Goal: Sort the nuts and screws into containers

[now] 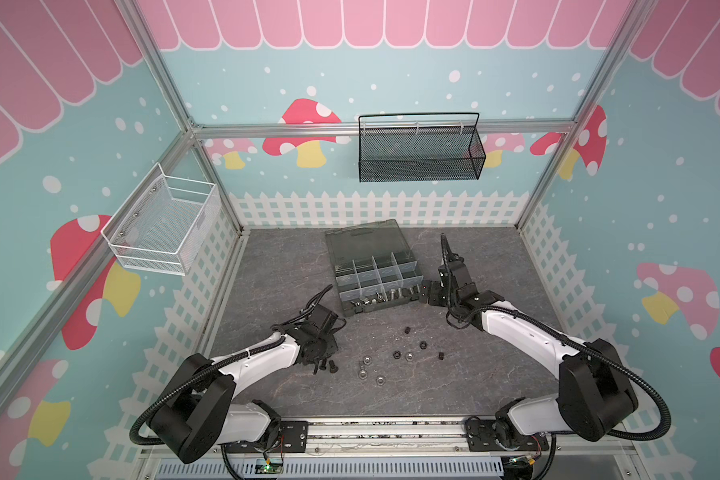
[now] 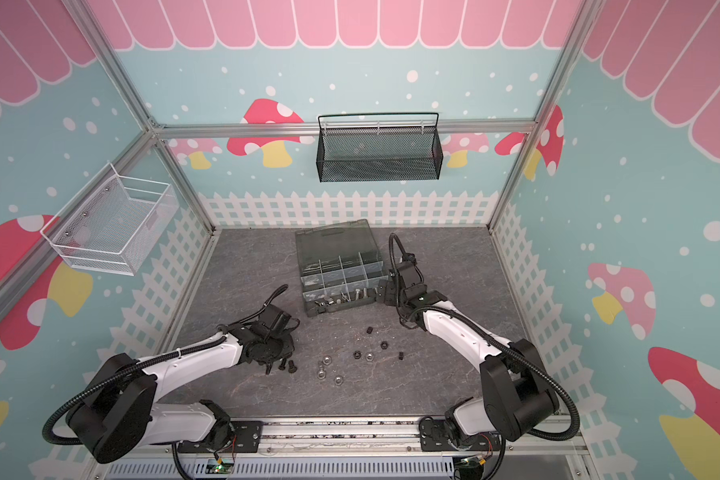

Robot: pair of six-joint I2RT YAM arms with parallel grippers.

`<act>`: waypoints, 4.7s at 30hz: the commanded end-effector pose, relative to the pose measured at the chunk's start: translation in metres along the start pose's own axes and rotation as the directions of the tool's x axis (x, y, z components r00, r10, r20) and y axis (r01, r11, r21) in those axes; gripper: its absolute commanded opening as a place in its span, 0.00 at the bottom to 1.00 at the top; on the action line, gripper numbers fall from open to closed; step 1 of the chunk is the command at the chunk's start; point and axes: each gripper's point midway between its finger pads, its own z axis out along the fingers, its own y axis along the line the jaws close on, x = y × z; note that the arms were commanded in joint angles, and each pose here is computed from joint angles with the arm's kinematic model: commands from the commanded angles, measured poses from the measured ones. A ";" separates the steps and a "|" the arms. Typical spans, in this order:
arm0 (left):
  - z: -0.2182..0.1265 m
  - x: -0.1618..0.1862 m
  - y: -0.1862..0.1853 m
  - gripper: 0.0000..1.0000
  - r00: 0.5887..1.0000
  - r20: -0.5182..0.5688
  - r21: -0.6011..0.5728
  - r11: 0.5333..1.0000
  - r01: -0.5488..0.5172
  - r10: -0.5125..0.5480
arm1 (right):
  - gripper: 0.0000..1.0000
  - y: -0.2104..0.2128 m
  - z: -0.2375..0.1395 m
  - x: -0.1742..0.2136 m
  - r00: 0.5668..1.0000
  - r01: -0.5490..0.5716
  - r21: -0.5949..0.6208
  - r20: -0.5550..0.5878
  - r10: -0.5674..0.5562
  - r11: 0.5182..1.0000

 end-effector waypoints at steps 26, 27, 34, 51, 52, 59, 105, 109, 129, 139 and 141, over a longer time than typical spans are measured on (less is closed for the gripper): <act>-0.006 -0.011 0.000 0.00 0.999 0.035 -0.001 1.000 0.026 -0.026 | 0.98 -0.005 0.001 -0.003 1.000 -0.026 0.025 0.011 0.026 0.999; -0.008 -0.014 -0.002 0.00 0.999 0.047 0.007 1.000 0.027 -0.027 | 0.98 -0.004 0.001 -0.003 1.000 -0.025 0.025 0.009 0.025 0.999; -0.025 -0.041 -0.025 0.00 0.990 0.135 0.086 0.996 0.027 -0.039 | 0.98 -0.003 -0.001 -0.005 1.000 -0.026 0.018 0.015 0.026 1.000; -0.066 -0.146 -0.119 0.00 0.939 0.344 0.276 0.957 -0.088 -0.013 | 0.98 -0.003 -0.007 -0.006 0.999 -0.038 0.005 0.025 0.038 0.999; -0.065 -0.152 -0.124 0.00 0.937 0.350 0.274 0.957 -0.094 -0.008 | 0.98 -0.003 -0.007 -0.005 0.999 -0.038 0.004 0.025 0.038 0.999; -0.042 -0.179 -0.147 0.00 0.941 0.338 0.278 0.955 -0.108 0.009 | 0.98 -0.004 -0.009 -0.005 0.999 -0.038 0.005 0.029 0.038 0.999; -0.055 -0.159 -0.120 0.37 0.948 0.317 0.305 0.948 -0.088 -0.014 | 0.98 0.000 -0.014 -0.009 0.998 -0.037 -0.018 0.040 0.038 0.999; -0.065 -0.134 -0.091 0.38 0.951 0.309 0.263 0.962 -0.079 -0.007 | 0.98 -0.001 -0.014 -0.009 0.998 -0.038 -0.015 0.042 0.039 0.999; -0.053 0.017 0.017 0.38 0.999 0.038 0.083 0.996 -0.036 0.032 | 0.98 0.006 -0.001 0.003 0.998 -0.058 -0.055 0.000 0.059 0.997; -0.037 0.025 0.014 0.33 0.990 -0.043 0.032 0.990 -0.134 0.135 | 0.98 0.003 -0.001 0.005 0.999 -0.053 -0.040 0.001 0.053 0.998; -0.033 0.028 0.014 0.33 0.987 -0.064 0.020 0.989 -0.148 0.149 | 0.98 0.002 0.000 0.005 0.999 -0.053 -0.038 0.002 0.053 0.998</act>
